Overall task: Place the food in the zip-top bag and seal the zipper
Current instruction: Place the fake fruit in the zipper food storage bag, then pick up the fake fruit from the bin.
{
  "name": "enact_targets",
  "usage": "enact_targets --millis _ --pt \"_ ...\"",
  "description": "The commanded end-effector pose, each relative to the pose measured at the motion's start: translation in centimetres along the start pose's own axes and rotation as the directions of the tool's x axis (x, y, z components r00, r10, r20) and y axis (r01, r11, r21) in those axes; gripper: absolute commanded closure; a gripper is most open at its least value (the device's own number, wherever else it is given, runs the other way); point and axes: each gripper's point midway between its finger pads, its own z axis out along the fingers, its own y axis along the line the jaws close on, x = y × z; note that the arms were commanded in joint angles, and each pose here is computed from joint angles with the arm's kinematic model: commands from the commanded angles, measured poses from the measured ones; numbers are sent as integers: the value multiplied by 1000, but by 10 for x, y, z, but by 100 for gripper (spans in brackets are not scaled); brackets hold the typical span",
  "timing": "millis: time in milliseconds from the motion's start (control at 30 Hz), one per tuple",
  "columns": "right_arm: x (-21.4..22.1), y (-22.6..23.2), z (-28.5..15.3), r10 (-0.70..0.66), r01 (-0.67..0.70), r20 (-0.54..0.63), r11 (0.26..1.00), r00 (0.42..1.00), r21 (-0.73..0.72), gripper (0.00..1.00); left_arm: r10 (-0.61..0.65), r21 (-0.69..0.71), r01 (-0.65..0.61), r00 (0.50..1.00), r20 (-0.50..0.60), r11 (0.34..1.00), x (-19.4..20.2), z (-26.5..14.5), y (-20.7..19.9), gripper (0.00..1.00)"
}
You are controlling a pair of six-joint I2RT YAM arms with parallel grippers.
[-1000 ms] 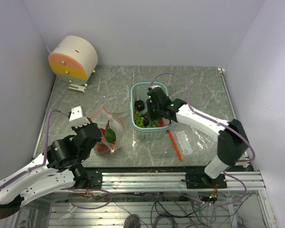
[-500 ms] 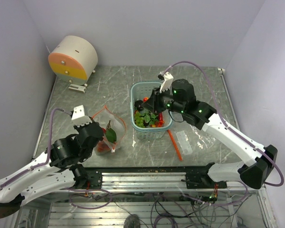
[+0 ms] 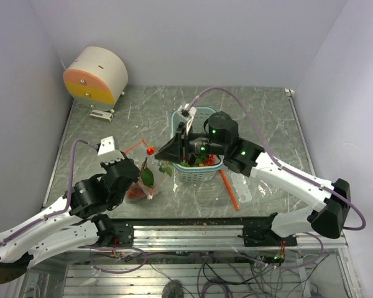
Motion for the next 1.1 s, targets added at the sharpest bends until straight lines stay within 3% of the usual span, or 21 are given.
enact_targets --millis 0,233,500,567,833,1067 --pt "-7 22 17 -11 14 28 996 1000 -87 100 -30 20 29 999 18 999 -4 1 -5 93" --pt "22 -15 42 47 -48 5 996 999 73 100 -26 26 26 999 19 999 -7 0 -8 93" --pt "49 -39 60 59 -46 -77 985 995 167 41 -34 27 34 999 19 999 -7 -1 -6 93" --pt "48 -41 57 45 -29 -80 982 996 189 31 -36 25 36 999 20 999 -7 -1 -5 93" --pt "21 -62 -2 -4 12 -21 901 1000 434 27 -26 24 26 1000 12 999 -4 -1 -4 93" --pt "26 -134 -69 135 -51 -57 680 989 732 33 -36 37 35 999 12 999 -5 -5 -1 93"
